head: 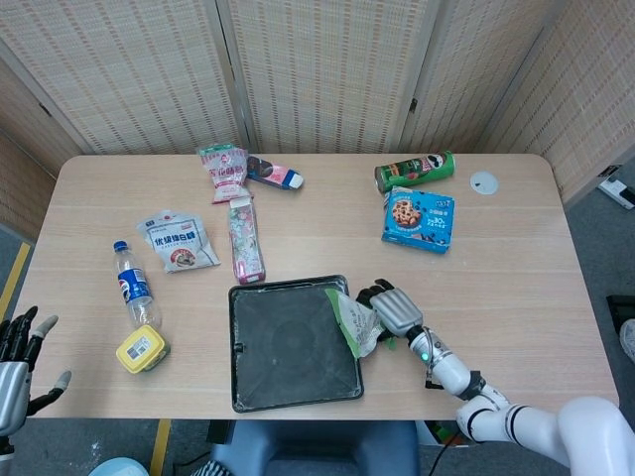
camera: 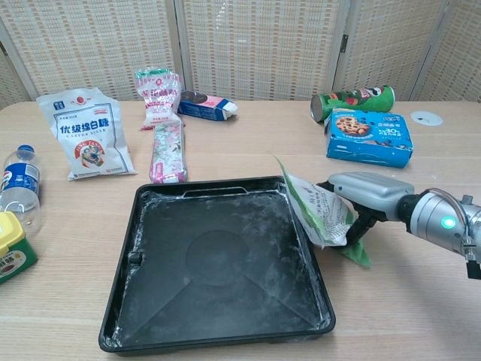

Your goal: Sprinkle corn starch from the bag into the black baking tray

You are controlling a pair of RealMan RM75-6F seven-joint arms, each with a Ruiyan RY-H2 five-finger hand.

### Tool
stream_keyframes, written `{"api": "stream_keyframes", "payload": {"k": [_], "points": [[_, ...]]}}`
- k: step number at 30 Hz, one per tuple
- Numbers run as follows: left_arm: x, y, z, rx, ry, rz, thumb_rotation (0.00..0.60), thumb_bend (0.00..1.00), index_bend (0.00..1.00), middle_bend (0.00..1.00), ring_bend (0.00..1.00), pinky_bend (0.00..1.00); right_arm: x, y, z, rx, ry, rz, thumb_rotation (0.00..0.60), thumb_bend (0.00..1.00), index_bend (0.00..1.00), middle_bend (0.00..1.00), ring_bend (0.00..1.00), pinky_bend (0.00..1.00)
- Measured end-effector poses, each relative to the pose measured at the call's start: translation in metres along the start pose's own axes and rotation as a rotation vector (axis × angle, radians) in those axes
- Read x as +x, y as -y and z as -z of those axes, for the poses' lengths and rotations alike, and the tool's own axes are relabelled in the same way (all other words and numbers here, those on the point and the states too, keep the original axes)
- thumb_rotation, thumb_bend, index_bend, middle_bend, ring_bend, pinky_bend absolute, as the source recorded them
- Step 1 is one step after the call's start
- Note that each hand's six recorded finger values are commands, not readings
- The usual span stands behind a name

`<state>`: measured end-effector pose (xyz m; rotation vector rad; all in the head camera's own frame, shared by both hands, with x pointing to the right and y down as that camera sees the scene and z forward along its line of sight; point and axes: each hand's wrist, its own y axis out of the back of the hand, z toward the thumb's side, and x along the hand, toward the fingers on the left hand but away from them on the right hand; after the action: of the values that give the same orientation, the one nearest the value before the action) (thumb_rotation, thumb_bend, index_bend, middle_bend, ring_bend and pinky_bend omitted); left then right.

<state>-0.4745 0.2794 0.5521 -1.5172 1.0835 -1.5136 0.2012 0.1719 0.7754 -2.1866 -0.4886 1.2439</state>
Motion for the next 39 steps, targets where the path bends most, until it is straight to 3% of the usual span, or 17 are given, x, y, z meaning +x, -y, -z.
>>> {"api": "stream_keyframes", "payload": {"k": [10, 17, 23, 30, 39], "points": [[0.0, -0.001, 0.002, 0.003, -0.003, -0.001, 0.6, 0.32, 0.16, 0.0, 0.01, 0.0, 0.006, -0.02, 0.007, 0.015, -0.001, 0.099, 0.6, 0.51, 0.55, 0.43, 0.41, 0.17], [0.001, -0.003, -0.001, 0.0, 0.008, -0.008, 0.6, 0.32, 0.16, 0.0, 0.01, 0.0, 0.011, -0.05, -0.005, 0.079, -0.044, 0.152, 0.6, 0.51, 0.55, 0.43, 0.42, 0.21], [-0.001, -0.005, -0.002, -0.006, 0.011, -0.013, 0.6, 0.32, 0.16, 0.0, 0.01, 0.0, 0.009, -0.082, -0.034, 0.236, -0.096, 0.203, 0.6, 0.51, 0.55, 0.43, 0.44, 0.24], [-0.004, -0.004, -0.001, -0.012, 0.011, -0.016, 0.6, 0.32, 0.16, 0.0, 0.01, 0.0, 0.0, -0.113, -0.072, 0.49, -0.132, 0.268, 0.6, 0.51, 0.55, 0.48, 0.48, 0.33], [-0.006, -0.005, 0.001, -0.013, 0.005, -0.019, 0.6, 0.32, 0.16, 0.0, 0.01, 0.0, -0.02, -0.127, -0.119, 0.787, -0.137, 0.352, 0.6, 0.51, 0.56, 0.52, 0.58, 0.45]]}}
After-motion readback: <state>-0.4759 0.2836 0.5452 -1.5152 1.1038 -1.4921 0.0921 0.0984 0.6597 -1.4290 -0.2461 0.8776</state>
